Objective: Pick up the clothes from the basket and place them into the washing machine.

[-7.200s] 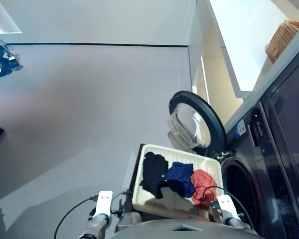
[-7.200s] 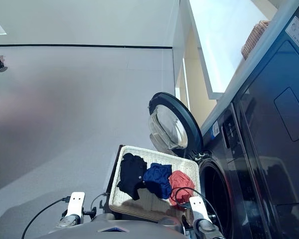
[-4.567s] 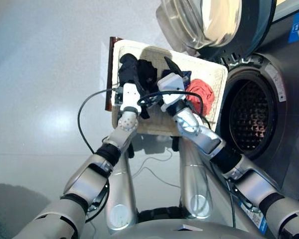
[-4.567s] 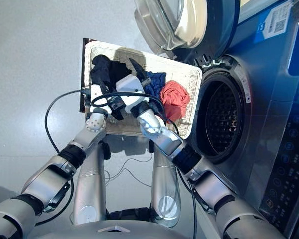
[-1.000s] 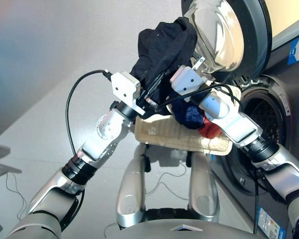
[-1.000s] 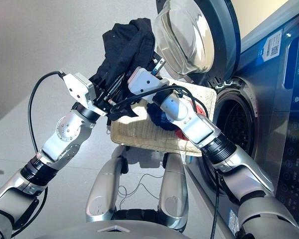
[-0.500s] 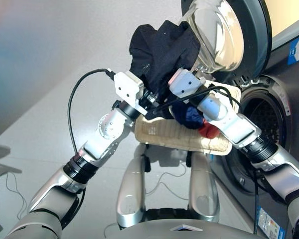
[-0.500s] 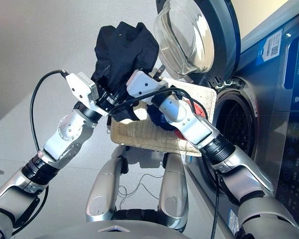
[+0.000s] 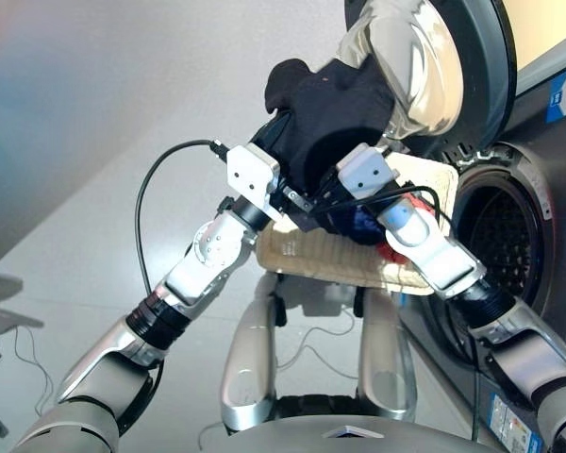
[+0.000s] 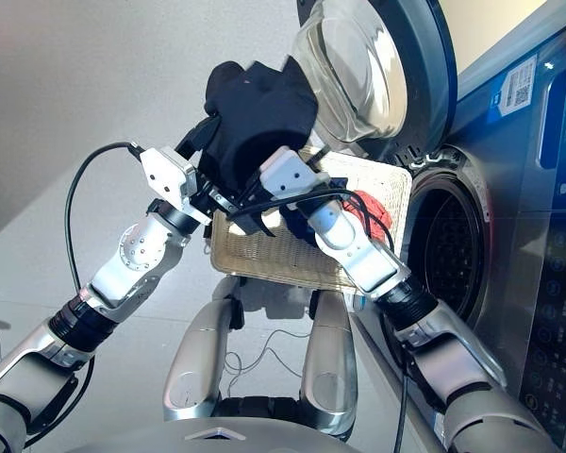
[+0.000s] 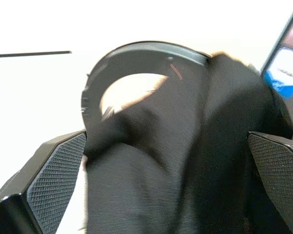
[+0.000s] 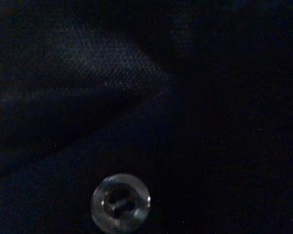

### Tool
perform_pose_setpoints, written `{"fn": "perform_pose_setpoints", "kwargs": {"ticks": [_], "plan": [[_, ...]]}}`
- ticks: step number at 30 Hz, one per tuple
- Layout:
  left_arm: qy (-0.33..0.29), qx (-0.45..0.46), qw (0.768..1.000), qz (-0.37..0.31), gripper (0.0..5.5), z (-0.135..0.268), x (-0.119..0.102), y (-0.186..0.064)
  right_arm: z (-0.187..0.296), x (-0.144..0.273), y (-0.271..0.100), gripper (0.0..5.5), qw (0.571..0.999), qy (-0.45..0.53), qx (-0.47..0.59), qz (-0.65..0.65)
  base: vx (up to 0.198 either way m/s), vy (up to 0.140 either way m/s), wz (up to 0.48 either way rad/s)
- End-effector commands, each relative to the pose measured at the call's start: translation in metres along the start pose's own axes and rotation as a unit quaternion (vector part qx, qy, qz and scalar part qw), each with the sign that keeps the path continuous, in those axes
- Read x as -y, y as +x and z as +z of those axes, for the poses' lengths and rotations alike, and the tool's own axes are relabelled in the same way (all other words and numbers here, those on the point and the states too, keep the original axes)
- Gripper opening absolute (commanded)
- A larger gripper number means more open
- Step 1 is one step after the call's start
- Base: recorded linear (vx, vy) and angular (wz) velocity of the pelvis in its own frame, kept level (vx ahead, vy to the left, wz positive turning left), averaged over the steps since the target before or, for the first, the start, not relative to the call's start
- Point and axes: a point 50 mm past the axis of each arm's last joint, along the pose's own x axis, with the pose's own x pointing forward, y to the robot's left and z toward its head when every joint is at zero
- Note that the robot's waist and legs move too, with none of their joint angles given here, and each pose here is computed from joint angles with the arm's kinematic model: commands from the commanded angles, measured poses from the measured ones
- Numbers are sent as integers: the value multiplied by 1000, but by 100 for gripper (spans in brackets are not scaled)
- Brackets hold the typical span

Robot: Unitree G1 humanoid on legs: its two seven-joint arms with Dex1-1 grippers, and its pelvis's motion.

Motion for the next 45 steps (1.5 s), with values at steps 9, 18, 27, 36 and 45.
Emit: {"fn": "perform_pose_setpoints", "kwargs": {"ticks": [9, 18, 27, 36, 45], "plan": [[-11, 182, 979, 86, 550, 49, 5, 17, -70, 8, -31, 0, 971, 61, -131, -193, 0, 0, 0], [-12, 193, 975, 110, 550, 49, 21, 20, -108, 13, -57, 0, 904, 102, -241, -339, -4, 2, 45], [-24, 191, 975, 111, 550, 49, 29, 20, -101, 74, -48, 0, 767, 175, -216, -578, 0, 0, 0], [-60, 183, 977, 93, 550, 50, 38, 24, -101, 163, -79, 0, 558, 254, -174, -771, 0, 0, 0], [-72, 184, 975, 102, 550, 55, 28, 27, -112, 213, -140, 0, 356, 330, -156, -860, 0, 0, 0]]}}
